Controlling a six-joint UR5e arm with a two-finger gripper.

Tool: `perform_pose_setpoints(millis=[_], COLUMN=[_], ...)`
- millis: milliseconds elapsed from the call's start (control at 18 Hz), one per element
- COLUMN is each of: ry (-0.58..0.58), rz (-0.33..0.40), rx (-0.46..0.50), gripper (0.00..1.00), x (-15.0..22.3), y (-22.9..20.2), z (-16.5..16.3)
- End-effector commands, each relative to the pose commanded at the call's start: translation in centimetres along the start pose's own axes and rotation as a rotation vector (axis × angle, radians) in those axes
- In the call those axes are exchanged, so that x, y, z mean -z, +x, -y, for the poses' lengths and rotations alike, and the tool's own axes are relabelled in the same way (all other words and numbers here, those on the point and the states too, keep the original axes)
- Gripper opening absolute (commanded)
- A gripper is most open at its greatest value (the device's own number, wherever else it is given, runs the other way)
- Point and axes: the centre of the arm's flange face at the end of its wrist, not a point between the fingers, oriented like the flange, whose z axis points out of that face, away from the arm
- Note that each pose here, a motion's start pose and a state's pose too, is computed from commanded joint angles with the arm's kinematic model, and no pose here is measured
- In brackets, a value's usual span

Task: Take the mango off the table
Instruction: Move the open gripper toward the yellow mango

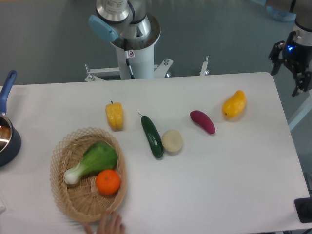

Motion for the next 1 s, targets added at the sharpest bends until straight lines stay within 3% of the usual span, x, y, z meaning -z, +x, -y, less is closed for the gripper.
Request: perform_pose_setpoints(millis=[444, 667, 889, 1000], ry=[0.002, 0.025, 0.005, 0.011], rz=[-0.003, -0.04, -0.028, -0.068], rx=[-0.003, 0.03, 0.045, 0.039], gripper=[1.0, 1.0, 1.0, 1.0], x=[0.0, -2.4, -4.3, -6.4], y=[0.2, 1.2, 3.3, 4.9], z=[1.2, 1.6, 2.9, 3.9])
